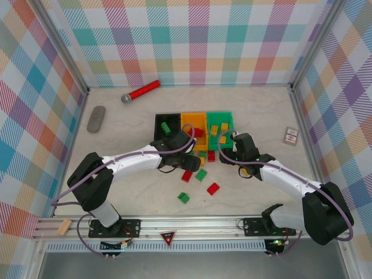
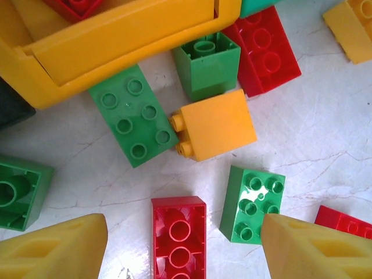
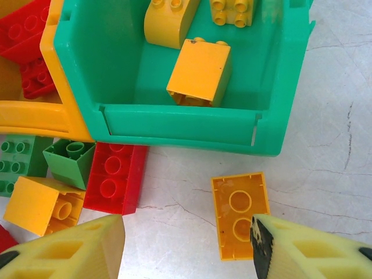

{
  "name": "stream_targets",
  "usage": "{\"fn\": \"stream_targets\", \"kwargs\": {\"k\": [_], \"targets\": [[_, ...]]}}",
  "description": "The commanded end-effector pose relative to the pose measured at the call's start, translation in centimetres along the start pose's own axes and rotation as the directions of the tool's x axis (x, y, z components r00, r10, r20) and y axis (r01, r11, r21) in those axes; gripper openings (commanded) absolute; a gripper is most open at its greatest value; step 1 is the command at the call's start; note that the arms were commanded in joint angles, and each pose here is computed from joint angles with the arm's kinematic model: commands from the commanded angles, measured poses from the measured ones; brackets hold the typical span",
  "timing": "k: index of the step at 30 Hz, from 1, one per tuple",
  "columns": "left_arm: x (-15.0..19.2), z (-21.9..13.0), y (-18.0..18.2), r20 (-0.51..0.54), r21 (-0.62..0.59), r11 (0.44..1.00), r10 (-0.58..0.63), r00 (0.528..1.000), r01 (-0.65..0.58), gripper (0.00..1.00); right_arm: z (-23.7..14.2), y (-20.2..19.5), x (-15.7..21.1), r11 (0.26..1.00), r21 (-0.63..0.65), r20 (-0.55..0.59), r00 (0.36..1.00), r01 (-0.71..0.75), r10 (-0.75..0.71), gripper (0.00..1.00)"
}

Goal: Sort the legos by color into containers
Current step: Pick up the lego from the middle-left of the table.

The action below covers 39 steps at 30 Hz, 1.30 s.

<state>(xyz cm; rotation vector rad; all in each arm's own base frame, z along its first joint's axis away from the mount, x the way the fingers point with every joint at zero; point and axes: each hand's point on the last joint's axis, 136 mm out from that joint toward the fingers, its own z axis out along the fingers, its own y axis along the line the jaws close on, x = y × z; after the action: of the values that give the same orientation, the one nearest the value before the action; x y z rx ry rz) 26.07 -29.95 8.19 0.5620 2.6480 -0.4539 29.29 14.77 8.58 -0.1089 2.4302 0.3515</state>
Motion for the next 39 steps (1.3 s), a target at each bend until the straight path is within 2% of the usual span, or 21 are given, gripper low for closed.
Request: {"fn": "stream_targets", "kwargs": {"k": [1,7,14,19,23,29,39], "targets": [[2.2,0.4,-0.1,-0.083,0.019,0.999,0.038,0.996,-0.036,0.7,0.2,-0.3,0.0,1.0,0.007,0.006,1.0,-0.01,0.01,0.6],[4.4,1.8,0.3,-0.185,-0.041,0.995,0.086,0.979,-0.095,0.66,0.1,-0.4,0.0,1.0,0.009,0.01,1.0,-0.01,0.01,0.6],[5.2,3.0,1.7,-0.236,-0.149,0.977,0.111,0.965,-0.149,0.62,0.1,-0.4,0.1,1.0,0.01,0.01,1.0,-0.01,0.01,0.6],[5.1,3.1,1.3,-0.23,-0.146,0.978,0.114,0.966,-0.15,0.45,0.0,-0.4,0.0,1.0,0.008,0.014,1.0,-0.01,0.01,0.6],[4.4,2.6,0.8,-0.188,-0.131,0.983,0.104,0.977,-0.13,0.39,-0.1,-0.4,0.0,1.0,0.009,0.014,1.0,-0.011,0.011,0.6],[1.9,1.2,-1.2,-0.069,-0.048,0.997,0.062,0.996,-0.066,0.35,-0.2,-0.3,-0.1,1.0,0.005,0.016,1.0,-0.012,0.012,0.6],[-4.8,-2.3,-1.1,0.122,-0.138,0.99,0.059,0.991,-0.042,0.33,-0.3,-0.3,-0.1,1.0,0.0,0.018,1.0,-0.015,0.015,0.6]]}}
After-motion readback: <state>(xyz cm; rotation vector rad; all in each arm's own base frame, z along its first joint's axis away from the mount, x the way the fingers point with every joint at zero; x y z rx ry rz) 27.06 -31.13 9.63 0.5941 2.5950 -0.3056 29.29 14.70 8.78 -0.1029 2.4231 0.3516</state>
